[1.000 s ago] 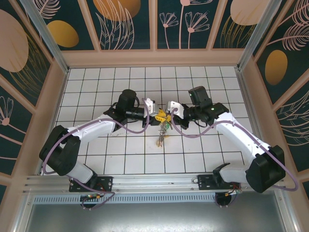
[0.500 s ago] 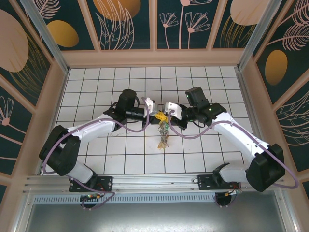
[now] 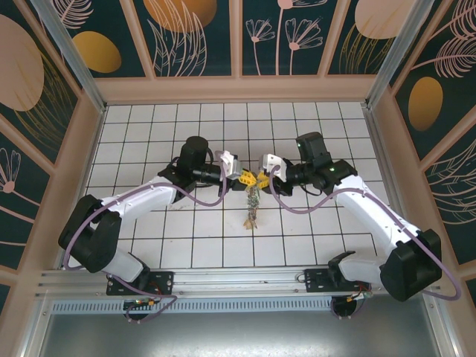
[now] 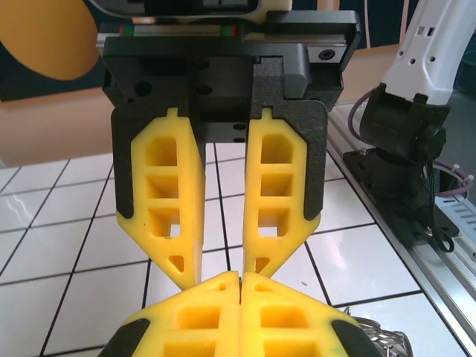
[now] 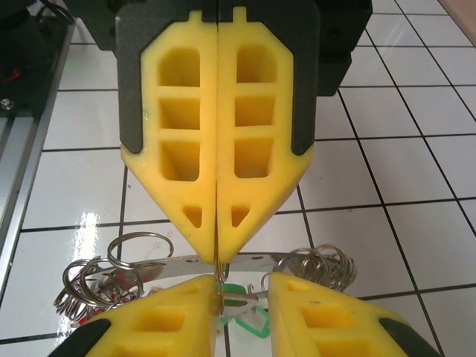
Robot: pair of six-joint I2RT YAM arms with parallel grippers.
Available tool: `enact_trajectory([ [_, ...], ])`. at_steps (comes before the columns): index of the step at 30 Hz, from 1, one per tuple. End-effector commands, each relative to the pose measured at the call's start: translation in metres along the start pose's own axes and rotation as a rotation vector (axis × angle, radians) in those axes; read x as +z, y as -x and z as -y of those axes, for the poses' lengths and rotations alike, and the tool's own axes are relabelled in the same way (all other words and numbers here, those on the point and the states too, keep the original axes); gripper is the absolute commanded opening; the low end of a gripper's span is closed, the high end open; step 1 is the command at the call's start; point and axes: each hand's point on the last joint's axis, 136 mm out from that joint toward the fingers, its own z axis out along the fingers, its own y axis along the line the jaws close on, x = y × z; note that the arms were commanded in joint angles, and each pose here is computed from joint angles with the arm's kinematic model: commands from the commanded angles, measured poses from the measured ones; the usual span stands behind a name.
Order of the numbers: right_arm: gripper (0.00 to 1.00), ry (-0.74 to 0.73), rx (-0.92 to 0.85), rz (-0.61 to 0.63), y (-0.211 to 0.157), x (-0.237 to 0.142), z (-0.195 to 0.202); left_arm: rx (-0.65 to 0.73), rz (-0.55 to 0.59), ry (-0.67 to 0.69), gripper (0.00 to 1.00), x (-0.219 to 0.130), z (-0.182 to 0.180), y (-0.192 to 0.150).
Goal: Put the keys on the keyring
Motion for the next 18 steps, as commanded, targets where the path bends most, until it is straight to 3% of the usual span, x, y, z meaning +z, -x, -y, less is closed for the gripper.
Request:
enact_trajectory([
  [1, 0.24, 0.018, -0.014, 0.048, 0.006, -0.006, -0.005, 0.094, 0.095, -0.054, 0.00, -0.004, 0.014, 0.028],
  [3, 0.22, 0.018, -0.007, 0.044, 0.004, -0.006, -0.005, 0.099, 0.104, -0.063, 0.00, -0.005, 0.015, 0.029],
  [7, 0.05, 0.025, 0.003, 0.039, 0.002, -0.005, -0.004, 0.114, 0.125, -0.073, 0.00, -0.006, 0.019, 0.031],
  [18, 0.09, 0.051, 0.046, 0.049, -0.005, -0.009, -0.005, 0.147, 0.133, -0.080, 0.00, -0.008, 0.023, 0.033],
])
